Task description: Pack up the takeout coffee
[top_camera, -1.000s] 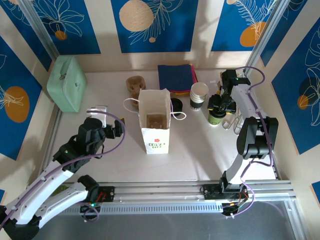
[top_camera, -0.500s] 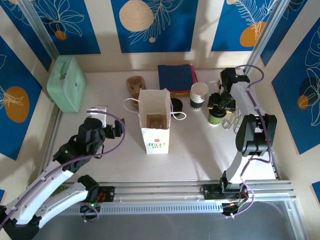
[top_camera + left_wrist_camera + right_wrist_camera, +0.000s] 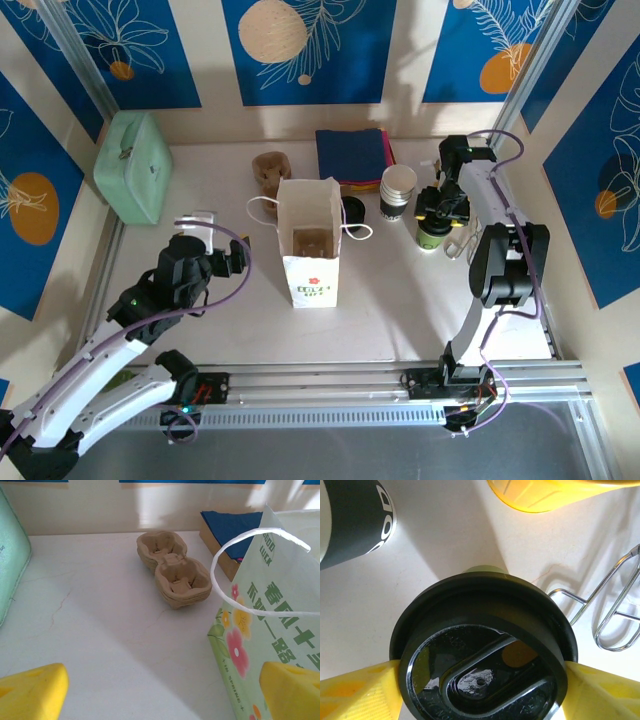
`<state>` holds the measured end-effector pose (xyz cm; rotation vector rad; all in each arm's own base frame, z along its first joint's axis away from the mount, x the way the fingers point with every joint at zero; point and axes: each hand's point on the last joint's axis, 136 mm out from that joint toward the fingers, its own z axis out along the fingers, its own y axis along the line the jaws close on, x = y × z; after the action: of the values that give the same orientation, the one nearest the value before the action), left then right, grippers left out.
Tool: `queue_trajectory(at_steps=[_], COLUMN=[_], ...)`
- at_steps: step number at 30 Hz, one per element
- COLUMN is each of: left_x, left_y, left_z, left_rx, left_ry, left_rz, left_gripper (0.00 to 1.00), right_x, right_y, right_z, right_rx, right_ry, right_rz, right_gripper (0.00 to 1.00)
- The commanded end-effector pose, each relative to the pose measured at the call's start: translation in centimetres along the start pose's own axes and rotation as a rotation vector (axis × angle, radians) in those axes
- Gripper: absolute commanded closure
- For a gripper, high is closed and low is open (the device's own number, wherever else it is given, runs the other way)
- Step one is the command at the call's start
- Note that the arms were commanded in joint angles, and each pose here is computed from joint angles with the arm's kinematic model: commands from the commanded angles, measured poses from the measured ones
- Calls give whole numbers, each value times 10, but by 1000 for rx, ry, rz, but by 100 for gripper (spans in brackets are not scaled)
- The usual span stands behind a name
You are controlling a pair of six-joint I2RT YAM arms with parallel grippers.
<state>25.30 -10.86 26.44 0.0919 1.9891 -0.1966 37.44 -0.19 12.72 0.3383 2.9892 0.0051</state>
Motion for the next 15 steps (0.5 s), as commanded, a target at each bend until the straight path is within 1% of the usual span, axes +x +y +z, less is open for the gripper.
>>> queue_trajectory(at_steps=[1, 6, 9, 15], left_x=[3, 3, 4, 3], left_y=[3, 3, 3, 3], left_z=[0, 1, 1, 0], left_rx=[-20, -20, -22, -22], left_ry=[6, 9, 11, 8], left_rz=[19, 20, 21, 20], left_gripper=[2, 2, 2, 2], right_x=[6, 9, 10, 12], right_y=[3, 4, 4, 8], right_z=[7, 13, 16, 7], right_rx=[7, 11, 12, 6], right_ry=[47, 66, 75, 72], right_rz=[-9, -17, -17, -17], right_gripper=[22, 23, 25, 28])
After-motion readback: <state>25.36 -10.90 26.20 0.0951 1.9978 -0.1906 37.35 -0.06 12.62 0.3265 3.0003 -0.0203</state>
